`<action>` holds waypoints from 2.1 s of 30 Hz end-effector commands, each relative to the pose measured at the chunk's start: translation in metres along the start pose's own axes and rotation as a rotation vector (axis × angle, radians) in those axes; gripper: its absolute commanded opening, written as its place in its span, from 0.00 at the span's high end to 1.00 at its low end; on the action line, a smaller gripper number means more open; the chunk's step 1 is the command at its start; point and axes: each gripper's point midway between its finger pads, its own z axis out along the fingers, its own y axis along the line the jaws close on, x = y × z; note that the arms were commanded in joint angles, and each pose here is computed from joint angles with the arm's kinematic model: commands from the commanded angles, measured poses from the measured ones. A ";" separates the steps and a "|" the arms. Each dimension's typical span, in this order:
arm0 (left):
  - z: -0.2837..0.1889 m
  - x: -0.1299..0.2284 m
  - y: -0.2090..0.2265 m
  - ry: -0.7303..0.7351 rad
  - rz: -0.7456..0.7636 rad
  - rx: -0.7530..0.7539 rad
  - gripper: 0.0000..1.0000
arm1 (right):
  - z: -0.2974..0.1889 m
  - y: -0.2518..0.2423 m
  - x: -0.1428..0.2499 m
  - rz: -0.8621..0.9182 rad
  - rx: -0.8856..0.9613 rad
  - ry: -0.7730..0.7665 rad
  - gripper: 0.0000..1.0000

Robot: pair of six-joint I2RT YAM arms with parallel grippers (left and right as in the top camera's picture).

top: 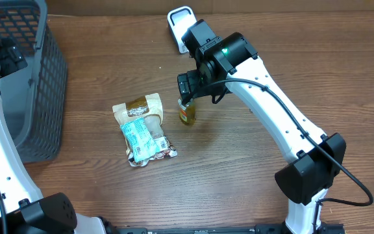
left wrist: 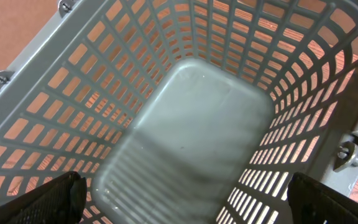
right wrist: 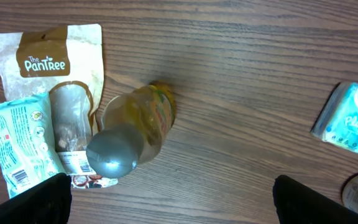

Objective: Scan the item barcode
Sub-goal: 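Move the open right gripper left over the yellow bottle, then lower the right gripper around the yellow bottle's neck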

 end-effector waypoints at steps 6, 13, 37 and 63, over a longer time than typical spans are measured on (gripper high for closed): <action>-0.004 -0.004 -0.001 -0.014 0.017 0.009 0.01 | -0.013 -0.003 -0.007 0.006 0.001 -0.042 0.00; -0.004 -0.004 -0.001 -0.014 0.017 0.009 0.00 | -0.012 -0.003 -0.007 0.006 0.002 -0.040 0.00; -0.004 -0.004 -0.002 -0.014 0.017 0.010 0.00 | -0.010 -0.003 -0.007 0.006 0.001 -0.041 0.00; -0.004 -0.004 -0.002 -0.014 0.017 0.010 0.00 | 0.023 0.029 0.001 -0.012 -0.055 -0.021 0.00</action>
